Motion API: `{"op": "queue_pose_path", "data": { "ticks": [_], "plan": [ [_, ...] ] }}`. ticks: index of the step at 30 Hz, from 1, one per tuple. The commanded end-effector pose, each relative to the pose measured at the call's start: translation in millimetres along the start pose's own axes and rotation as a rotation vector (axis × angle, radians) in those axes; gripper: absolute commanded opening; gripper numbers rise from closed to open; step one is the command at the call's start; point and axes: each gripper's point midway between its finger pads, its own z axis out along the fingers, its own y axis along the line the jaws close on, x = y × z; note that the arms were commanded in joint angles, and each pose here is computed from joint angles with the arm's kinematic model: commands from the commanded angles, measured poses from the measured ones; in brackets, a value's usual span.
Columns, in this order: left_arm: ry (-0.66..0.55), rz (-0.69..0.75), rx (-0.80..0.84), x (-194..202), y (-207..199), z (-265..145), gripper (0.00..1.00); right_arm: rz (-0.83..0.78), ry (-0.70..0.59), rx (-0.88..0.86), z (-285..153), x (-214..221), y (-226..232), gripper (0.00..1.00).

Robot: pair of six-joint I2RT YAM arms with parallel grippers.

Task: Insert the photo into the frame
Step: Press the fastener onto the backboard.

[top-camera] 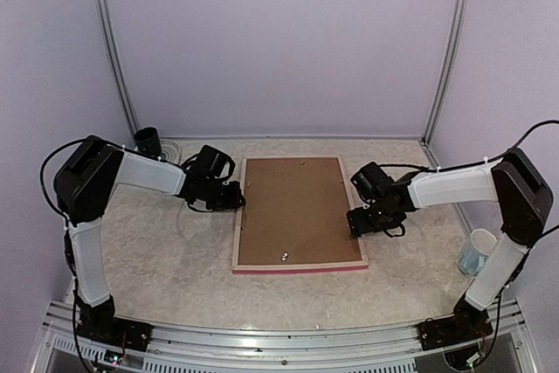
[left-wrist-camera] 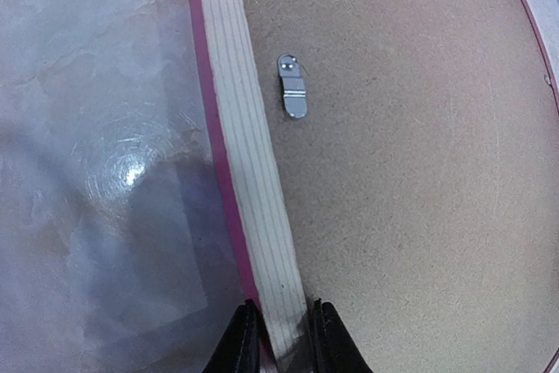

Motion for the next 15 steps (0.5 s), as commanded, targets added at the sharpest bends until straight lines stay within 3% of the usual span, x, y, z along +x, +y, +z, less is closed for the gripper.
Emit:
{"op": "queue_pose_path", "data": {
  "ticks": [1,7,15],
  "plan": [
    [0.096,0.032,-0.042,37,16,15,0.12,0.000,0.011,0.118,9,6,-16,0.84],
    [0.098,0.035,-0.043,38,17,16,0.10,0.004,-0.028,0.185,7,-10,-23,0.85],
    [0.101,0.037,-0.044,40,18,15,0.10,-0.020,-0.013,0.143,9,-9,-15,0.85]
  ]
}}
